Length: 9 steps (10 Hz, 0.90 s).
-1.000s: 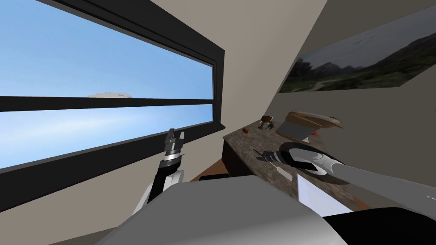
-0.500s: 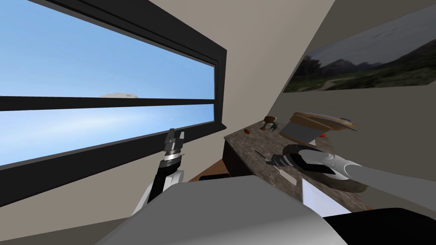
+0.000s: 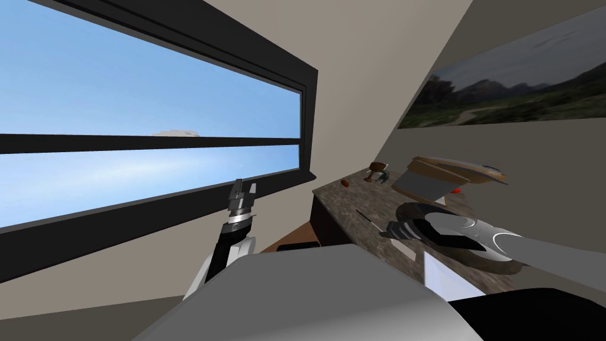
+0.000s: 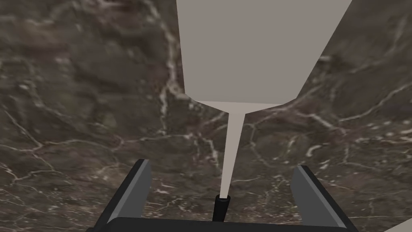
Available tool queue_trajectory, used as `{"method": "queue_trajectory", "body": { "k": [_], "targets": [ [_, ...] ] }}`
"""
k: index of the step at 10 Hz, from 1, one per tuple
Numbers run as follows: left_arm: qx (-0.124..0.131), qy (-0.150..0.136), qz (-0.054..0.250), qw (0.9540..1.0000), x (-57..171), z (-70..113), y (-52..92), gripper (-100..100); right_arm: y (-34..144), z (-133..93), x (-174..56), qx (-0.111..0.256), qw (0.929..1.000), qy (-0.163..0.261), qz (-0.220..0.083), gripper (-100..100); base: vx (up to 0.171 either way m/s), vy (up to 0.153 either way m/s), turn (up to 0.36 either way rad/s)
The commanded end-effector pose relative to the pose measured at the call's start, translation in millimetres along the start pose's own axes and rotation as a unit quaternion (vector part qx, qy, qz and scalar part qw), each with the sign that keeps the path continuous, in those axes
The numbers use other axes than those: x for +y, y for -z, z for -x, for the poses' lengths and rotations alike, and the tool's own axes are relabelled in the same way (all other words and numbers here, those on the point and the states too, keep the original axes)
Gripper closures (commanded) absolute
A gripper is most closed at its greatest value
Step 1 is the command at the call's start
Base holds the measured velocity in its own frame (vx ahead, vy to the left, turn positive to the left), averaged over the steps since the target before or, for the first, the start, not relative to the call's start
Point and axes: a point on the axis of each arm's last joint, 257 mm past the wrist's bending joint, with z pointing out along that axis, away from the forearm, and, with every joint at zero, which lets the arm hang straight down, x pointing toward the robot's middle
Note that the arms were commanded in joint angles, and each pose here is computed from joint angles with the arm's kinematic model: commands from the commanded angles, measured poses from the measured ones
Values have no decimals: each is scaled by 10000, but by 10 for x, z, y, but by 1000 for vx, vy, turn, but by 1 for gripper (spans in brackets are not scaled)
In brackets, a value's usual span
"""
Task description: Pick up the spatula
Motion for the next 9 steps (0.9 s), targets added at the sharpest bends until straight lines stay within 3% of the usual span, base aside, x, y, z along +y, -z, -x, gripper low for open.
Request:
{"method": "queue_trajectory", "body": {
  "k": [1, 2, 5, 6, 7, 9],
  "targets": [
    [0, 0, 0, 10000, 0, 0, 0, 0, 0, 0, 0, 0, 10000, 0, 0, 0, 0, 0, 0],
    [0, 0, 0, 10000, 0, 0, 0, 0, -111, -85, 44, -20, 10000, -58, 10, -100, 6, -25, 60],
    [0, 0, 0, 10000, 0, 0, 0, 0, -276, -215, 119, -42, 9999, -149, 25, -100, 16, -41, 57],
    [0, 0, 0, 10000, 0, 0, 0, 0, -232, -177, 91, -36, 9999, -122, 6, -100, 6, -17, 12],
    [0, 0, 0, 10000, 0, 0, 0, 0, -237, -180, 91, -38, 9999, -121, -1, 100, 0, 0, 0],
    [0, 0, 0, 10000, 0, 0, 0, 0, -240, -179, 102, -40, 9999, -122, 15, 100, 0, 0, 0]
  ]
}}
